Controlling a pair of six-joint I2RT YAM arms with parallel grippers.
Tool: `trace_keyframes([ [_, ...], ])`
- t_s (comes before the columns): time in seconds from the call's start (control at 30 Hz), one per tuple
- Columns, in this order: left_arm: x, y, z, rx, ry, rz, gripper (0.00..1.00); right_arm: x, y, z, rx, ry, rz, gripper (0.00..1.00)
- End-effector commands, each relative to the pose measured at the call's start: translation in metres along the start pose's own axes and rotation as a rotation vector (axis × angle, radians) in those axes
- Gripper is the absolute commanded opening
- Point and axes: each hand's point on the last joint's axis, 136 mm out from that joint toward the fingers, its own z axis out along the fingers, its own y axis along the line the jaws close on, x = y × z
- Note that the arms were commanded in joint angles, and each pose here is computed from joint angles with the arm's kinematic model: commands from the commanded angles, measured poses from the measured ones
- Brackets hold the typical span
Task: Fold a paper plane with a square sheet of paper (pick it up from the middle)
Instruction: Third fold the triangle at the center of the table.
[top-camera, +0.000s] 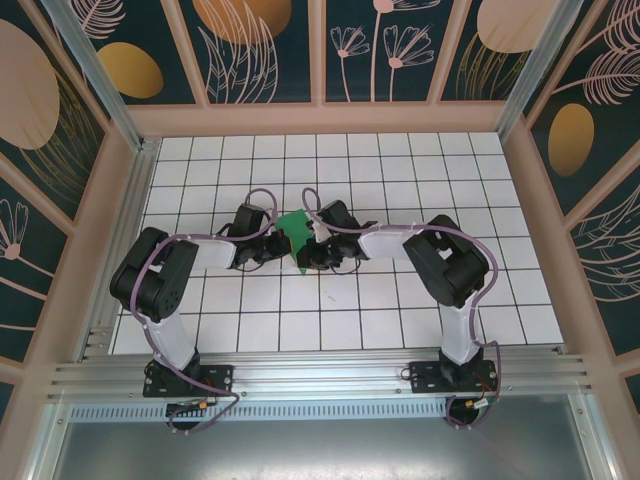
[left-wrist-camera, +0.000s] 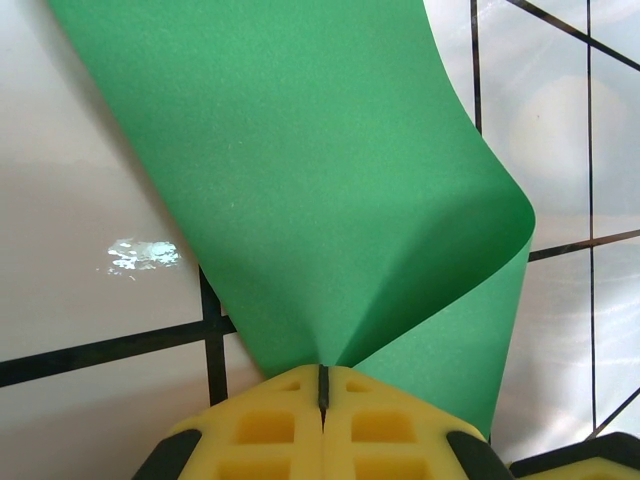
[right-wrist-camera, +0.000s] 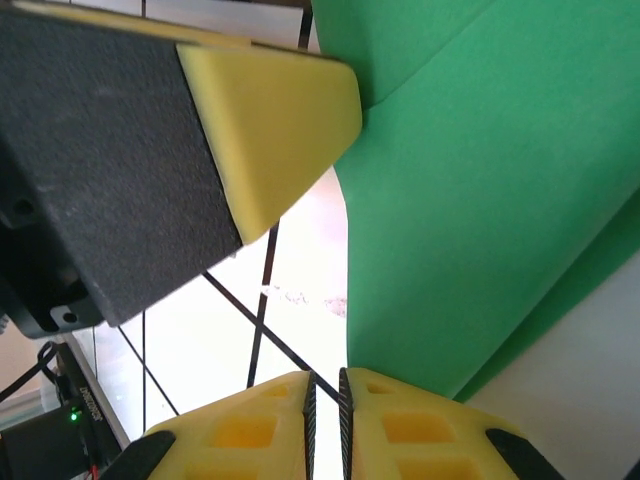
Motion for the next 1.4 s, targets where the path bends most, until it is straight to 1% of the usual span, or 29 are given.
trace_keyframes([
  [0.0,0.0,0.005,0.005,-0.027,0.0,0.016,0.03,0.009,0.009,0.002,-0.054,0.028,-0.025,0.18],
  [0.3,-0.005,0.001,0.004,-0.027,-0.007,0.03,0.03,0.01,0.003,0.005,-0.033,0.033,-0.013,0.18],
  [0.83,-0.003,0.005,0.007,-0.042,0.004,0.03,0.03,0.013,-0.009,0.013,0.011,0.063,0.004,0.18],
  [1.03,-0.003,0.007,0.008,-0.045,0.006,0.03,0.03,0.031,-0.015,0.011,0.065,0.124,-0.01,0.19],
  [1.13,-0.003,0.006,0.008,-0.044,0.004,0.032,0.03,0.044,-0.012,0.005,0.058,0.167,-0.026,0.18],
  [1.2,-0.002,0.007,0.008,-0.046,0.008,0.031,0.03,0.037,0.001,-0.006,0.026,0.132,-0.055,0.18],
  [1.27,-0.002,0.007,0.008,-0.044,0.006,0.032,0.03,0.019,0.019,-0.021,0.001,0.047,-0.086,0.18],
  [1.37,-0.002,0.007,0.008,-0.044,0.008,0.03,0.03,-0.009,0.032,-0.039,-0.001,-0.084,-0.101,0.18],
])
